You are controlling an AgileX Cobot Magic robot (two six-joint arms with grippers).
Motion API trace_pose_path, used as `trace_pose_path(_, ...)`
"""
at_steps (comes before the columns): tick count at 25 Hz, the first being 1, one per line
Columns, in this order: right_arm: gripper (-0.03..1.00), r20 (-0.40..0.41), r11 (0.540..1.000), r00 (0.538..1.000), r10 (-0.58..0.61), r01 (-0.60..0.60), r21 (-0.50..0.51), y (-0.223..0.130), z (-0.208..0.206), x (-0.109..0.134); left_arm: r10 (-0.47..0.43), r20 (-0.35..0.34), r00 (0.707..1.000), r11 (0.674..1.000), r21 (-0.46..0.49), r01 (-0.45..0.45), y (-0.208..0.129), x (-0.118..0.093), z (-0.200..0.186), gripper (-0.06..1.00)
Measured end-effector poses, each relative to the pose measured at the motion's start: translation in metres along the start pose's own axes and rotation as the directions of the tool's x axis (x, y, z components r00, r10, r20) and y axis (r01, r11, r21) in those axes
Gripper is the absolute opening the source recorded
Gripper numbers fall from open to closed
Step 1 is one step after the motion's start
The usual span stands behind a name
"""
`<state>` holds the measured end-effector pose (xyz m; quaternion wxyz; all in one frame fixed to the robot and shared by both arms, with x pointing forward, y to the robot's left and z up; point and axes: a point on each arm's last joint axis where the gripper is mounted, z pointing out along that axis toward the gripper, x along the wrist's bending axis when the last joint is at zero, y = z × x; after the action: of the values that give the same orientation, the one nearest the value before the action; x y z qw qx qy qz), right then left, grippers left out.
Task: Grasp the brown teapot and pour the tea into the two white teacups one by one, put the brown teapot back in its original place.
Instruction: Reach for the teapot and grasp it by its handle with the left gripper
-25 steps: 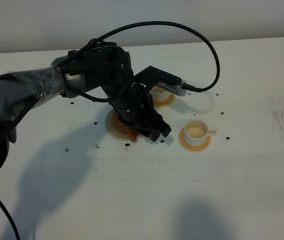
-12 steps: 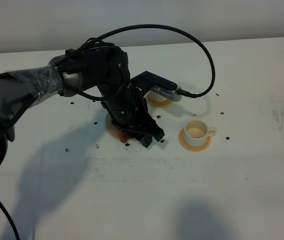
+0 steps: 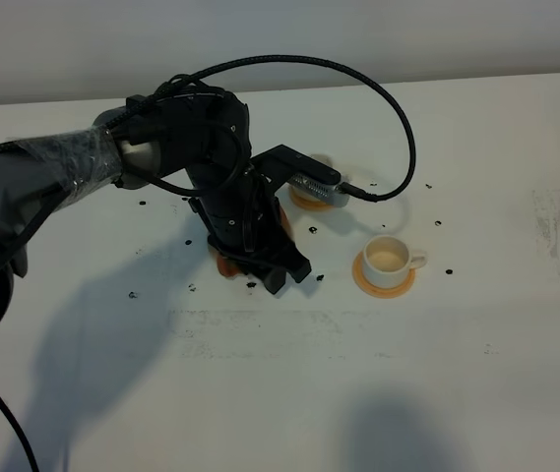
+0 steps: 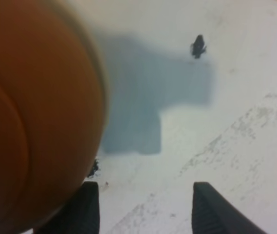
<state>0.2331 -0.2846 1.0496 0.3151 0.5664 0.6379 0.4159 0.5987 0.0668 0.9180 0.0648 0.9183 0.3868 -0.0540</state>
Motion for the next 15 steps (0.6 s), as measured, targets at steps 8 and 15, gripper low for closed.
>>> trace_pose_path(8,0.2,0.0,1.0,1.0,0.0,0.0,0.0,0.0,0.0,0.0,0.025,-0.004,1.0,0.999,0.028,-0.025,-0.0035,0.0047,-0.0008,0.44)
trace_pose_path(15,0.2,0.0,1.0,1.0,0.0,0.0,0.0,0.0,0.0,0.0,0.049,-0.017,0.999,0.998,0.048,-0.048,-0.0062,0.0097,-0.0015,0.44)
